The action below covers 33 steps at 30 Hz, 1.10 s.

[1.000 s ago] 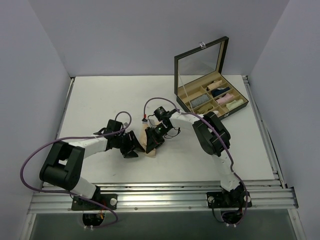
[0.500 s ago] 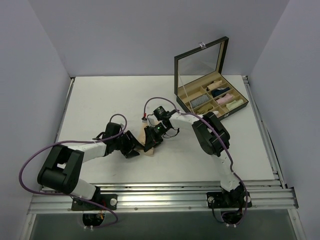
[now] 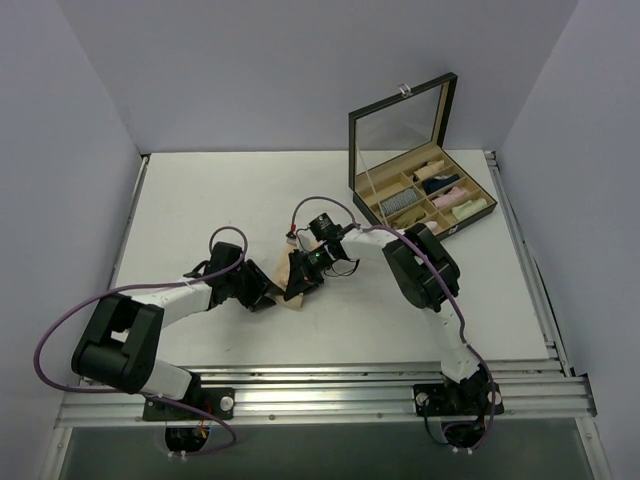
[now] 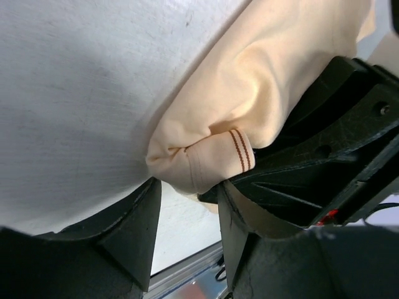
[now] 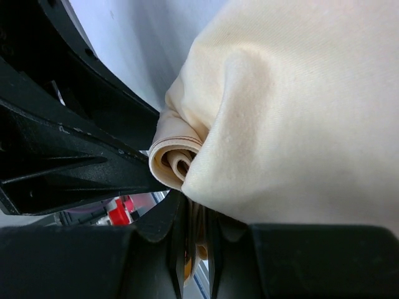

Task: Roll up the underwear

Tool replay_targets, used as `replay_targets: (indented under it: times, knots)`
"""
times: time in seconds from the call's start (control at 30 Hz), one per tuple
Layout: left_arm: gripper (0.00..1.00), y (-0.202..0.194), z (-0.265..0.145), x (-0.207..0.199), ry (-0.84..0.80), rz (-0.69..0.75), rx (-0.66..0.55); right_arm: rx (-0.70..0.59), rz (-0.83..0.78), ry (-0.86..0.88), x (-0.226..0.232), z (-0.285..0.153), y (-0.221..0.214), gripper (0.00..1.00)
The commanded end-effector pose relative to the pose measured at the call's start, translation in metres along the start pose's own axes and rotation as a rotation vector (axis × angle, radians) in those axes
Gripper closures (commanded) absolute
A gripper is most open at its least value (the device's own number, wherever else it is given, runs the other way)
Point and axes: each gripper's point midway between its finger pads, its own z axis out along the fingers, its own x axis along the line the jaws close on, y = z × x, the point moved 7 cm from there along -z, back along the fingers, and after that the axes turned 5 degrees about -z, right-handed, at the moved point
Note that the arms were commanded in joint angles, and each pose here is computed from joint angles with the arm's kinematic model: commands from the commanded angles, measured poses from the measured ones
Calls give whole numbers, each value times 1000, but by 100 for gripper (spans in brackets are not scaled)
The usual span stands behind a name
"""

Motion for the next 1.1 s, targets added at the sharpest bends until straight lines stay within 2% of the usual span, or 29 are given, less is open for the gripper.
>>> replay_targets:
  times: [0.0, 0.17, 0.37, 0.47, 0.57, 0.6, 0.63, 0.67, 0.7, 0.77, 0.8, 0.87, 0.9, 1.07]
  knots:
    - [51, 7, -4, -4, -16, -65, -106, -24, 8, 23, 3, 9, 1, 100]
    - [48, 10, -6, -15, -89, -83, -131, -22, 23, 25, 1, 10, -3, 100]
    - [49, 4, 8, -5, -30, -99, -103, -37, 27, 44, 7, 10, -2, 100]
    - [58, 3, 10, 1, -1, -101, -98, -50, 34, 60, 11, 10, 1, 100]
    - [79, 0, 7, 13, 92, -119, -98, -71, 24, 54, 14, 8, 4, 98]
    - [92, 1, 6, 15, 112, -123, -117, -69, 30, 35, 13, 6, 3, 89]
    - [97, 2, 3, 16, 133, -127, -124, -103, 21, -2, 15, -1, 8, 84]
    - [98, 1, 1, 22, 181, -137, -122, -124, -26, -45, 15, -6, 11, 79]
    - [98, 4, -1, 18, 182, -140, -127, -97, 14, -124, 11, -13, 5, 72]
    - [98, 3, -7, 23, 261, -128, -119, -158, -28, -263, 14, -30, 13, 68]
    - [98, 7, -9, 16, 263, -123, -129, -143, -43, -325, 12, -37, 8, 65]
    - [98, 8, -11, 15, 285, -120, -123, -188, -88, -406, 23, -52, 9, 64]
    - [98, 7, -12, 18, 311, -130, -112, -214, -90, -507, 18, -57, 7, 63]
    - [98, 5, -12, 16, 343, -181, -70, -333, -275, -667, 46, -69, -2, 60]
